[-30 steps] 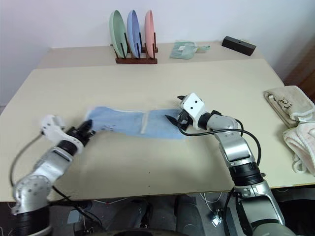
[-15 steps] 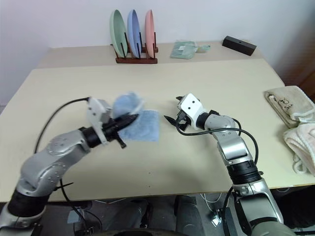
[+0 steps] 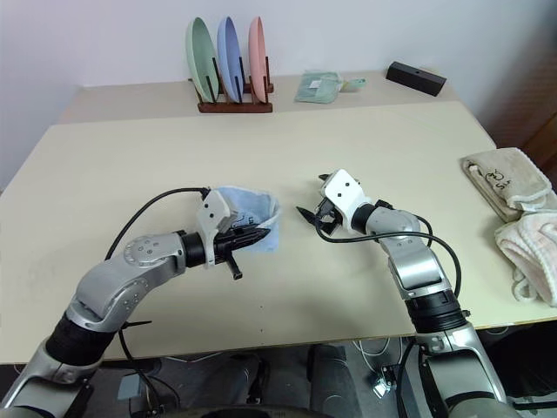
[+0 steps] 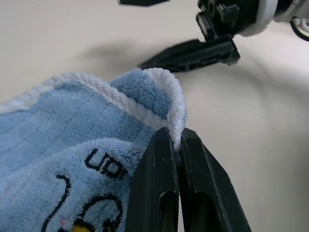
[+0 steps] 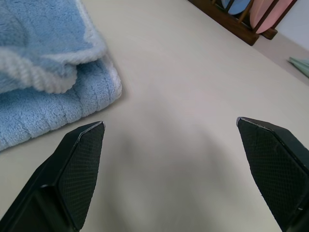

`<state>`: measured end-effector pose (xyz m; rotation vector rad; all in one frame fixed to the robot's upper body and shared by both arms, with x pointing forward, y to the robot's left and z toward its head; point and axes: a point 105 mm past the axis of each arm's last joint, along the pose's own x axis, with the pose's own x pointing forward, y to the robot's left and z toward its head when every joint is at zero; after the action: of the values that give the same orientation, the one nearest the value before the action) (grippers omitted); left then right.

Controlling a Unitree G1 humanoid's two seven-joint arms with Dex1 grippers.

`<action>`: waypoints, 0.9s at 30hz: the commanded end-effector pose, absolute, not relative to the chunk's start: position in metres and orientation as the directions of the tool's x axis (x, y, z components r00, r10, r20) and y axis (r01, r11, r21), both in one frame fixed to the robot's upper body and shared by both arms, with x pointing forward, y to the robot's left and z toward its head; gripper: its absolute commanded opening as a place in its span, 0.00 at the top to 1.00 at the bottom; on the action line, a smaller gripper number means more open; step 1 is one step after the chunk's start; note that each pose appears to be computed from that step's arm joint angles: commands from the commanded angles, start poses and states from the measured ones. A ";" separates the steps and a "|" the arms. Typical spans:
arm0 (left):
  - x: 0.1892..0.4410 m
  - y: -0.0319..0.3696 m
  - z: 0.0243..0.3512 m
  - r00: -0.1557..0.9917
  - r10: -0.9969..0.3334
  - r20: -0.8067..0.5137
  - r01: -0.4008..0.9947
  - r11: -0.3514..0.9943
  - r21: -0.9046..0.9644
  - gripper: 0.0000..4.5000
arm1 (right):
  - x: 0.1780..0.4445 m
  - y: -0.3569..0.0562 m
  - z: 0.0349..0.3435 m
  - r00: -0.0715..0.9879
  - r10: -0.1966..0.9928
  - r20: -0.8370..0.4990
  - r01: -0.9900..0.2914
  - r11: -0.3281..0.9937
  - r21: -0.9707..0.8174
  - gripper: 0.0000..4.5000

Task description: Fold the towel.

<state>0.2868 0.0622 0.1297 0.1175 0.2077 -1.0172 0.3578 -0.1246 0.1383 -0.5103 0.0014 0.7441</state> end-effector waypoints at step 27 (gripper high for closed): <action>0.332 0.143 0.143 0.815 -0.568 -0.113 0.573 0.819 0.019 0.84 | 0.330 -0.027 0.165 0.490 0.866 -0.095 -0.865 0.470 -0.175 1.00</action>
<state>0.3295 0.1472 0.1349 0.0144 0.1449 -0.5952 0.3296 -0.0363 0.1653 -0.1810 -0.0052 1.0484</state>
